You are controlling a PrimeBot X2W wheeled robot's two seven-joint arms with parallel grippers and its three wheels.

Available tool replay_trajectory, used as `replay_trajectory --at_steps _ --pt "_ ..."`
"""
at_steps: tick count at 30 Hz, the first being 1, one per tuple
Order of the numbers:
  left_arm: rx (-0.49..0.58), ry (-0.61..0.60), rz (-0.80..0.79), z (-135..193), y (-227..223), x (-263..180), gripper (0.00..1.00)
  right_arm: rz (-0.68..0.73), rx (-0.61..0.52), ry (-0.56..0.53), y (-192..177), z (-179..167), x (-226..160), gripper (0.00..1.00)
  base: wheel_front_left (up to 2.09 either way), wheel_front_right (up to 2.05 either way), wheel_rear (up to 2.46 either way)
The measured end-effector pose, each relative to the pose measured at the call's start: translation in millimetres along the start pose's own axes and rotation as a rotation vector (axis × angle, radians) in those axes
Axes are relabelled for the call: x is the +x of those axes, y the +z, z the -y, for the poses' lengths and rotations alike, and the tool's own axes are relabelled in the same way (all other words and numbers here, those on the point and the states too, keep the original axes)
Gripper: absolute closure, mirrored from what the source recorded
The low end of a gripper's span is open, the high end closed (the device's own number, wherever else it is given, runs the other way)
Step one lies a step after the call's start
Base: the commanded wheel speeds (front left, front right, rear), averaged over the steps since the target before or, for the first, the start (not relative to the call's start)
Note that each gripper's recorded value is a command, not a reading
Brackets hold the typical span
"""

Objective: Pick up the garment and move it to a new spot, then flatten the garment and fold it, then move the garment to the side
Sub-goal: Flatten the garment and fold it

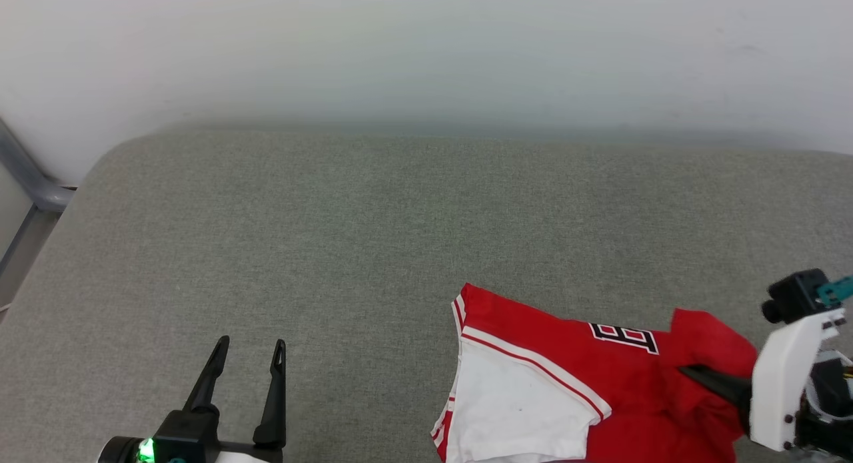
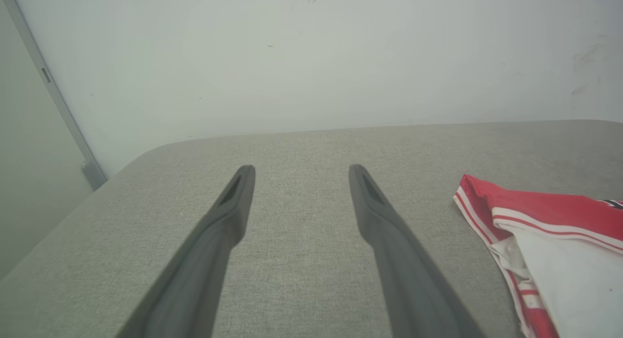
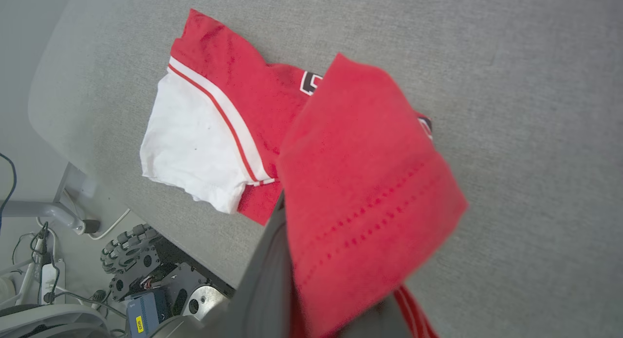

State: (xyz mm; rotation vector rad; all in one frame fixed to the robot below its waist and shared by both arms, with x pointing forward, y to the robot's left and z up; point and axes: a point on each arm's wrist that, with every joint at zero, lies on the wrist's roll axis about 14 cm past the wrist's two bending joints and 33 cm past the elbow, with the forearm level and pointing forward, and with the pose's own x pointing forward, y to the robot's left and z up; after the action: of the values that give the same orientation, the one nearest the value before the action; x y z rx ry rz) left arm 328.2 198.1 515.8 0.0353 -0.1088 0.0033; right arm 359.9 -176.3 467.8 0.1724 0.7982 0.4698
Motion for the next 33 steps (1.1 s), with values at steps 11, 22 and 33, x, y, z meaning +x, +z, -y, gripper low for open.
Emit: replay_trajectory --at_steps 11,22,33 --pt "-0.008 -0.01 -0.003 2 -2 9 0.0 -0.049 -0.13 0.15 13 -71 51 1.0 0.0 0.0 0.0" --pt "-0.017 -0.003 -0.022 1 -8 14 0.0 -0.047 -0.203 0.19 15 -107 106 1.0 0.0 0.0 0.0" --pt "-0.02 0.008 -0.028 -2 -10 16 0.0 -0.122 -0.246 0.14 -22 -98 129 0.12 0.0 0.0 0.0"
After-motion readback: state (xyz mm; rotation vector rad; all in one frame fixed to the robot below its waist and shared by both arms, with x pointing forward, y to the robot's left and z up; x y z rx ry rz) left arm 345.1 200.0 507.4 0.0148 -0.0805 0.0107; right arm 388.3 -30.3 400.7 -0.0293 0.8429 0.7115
